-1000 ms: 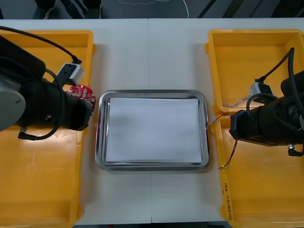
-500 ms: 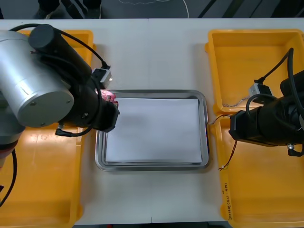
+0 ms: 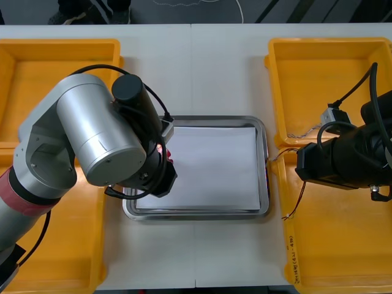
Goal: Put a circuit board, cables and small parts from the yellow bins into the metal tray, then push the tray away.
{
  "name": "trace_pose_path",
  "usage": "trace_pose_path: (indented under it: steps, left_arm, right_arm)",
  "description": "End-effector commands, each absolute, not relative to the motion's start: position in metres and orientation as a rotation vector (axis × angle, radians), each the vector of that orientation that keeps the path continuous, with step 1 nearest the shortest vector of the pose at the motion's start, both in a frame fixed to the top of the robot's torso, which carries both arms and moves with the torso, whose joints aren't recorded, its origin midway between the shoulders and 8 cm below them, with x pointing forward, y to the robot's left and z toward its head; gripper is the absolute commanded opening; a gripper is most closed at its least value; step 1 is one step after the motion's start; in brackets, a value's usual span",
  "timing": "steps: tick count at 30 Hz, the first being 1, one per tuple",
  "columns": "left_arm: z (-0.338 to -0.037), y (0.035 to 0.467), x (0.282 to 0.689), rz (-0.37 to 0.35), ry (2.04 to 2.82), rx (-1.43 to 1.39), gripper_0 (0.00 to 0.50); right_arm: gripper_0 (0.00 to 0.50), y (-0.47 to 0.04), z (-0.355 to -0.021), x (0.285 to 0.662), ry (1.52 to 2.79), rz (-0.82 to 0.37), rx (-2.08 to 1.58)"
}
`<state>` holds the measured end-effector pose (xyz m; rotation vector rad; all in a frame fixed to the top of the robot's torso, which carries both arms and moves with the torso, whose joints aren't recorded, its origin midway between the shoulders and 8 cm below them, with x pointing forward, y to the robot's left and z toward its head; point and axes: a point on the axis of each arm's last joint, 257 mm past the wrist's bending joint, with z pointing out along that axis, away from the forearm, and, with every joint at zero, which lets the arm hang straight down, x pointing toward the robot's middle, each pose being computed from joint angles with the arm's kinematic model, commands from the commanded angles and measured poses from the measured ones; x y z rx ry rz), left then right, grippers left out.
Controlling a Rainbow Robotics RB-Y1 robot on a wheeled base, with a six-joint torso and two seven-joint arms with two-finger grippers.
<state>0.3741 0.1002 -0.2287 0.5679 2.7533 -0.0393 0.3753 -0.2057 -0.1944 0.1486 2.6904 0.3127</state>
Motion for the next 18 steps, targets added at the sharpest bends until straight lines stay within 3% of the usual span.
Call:
trace_pose_path:
  steps: [1,18]
  left_arm:
    - [-0.227,0.081,0.374,-0.051,2.761,0.507,0.0]
    - [-0.26,0.081,0.366,0.047,2.819,0.559,0.0]
  right_arm:
    - [0.0,-0.204,-0.187,0.377,2.679,0.285,0.08]
    - [0.0,-0.206,-0.187,0.378,2.676,0.277,0.085]
